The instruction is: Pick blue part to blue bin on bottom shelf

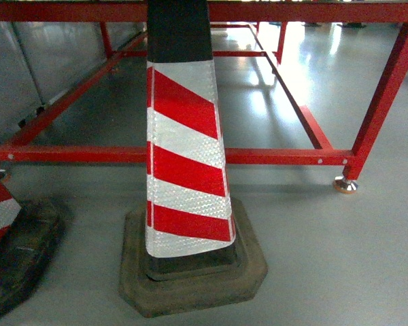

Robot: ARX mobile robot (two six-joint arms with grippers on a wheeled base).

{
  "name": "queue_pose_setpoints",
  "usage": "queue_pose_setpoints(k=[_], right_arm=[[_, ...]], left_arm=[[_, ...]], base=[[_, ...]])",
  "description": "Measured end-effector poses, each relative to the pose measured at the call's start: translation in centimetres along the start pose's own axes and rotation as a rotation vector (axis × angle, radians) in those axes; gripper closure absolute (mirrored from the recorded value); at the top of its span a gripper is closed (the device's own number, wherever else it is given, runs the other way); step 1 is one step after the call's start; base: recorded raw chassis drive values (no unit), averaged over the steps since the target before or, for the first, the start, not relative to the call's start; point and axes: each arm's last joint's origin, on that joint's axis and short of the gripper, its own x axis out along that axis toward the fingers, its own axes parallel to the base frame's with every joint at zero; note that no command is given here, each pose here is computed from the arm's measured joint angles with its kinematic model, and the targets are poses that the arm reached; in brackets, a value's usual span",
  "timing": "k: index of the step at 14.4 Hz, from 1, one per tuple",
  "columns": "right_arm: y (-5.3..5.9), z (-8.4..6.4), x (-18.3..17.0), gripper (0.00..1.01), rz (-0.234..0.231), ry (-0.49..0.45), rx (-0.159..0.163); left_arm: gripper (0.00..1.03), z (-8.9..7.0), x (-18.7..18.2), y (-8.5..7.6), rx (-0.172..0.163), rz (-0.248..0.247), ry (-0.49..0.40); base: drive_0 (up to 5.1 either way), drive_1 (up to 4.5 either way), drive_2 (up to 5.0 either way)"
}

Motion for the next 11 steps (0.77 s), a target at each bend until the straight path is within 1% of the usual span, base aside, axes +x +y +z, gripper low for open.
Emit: queue_pose_setpoints(k=[11], right_arm=[[0.00,0.00,0.00,0.03,0.000,0.000,0.000]], left_arm=[[0.05,0.00,0.00,0.00,0.000,0.000,0.000]], base=[[0.0,0.00,0.0]])
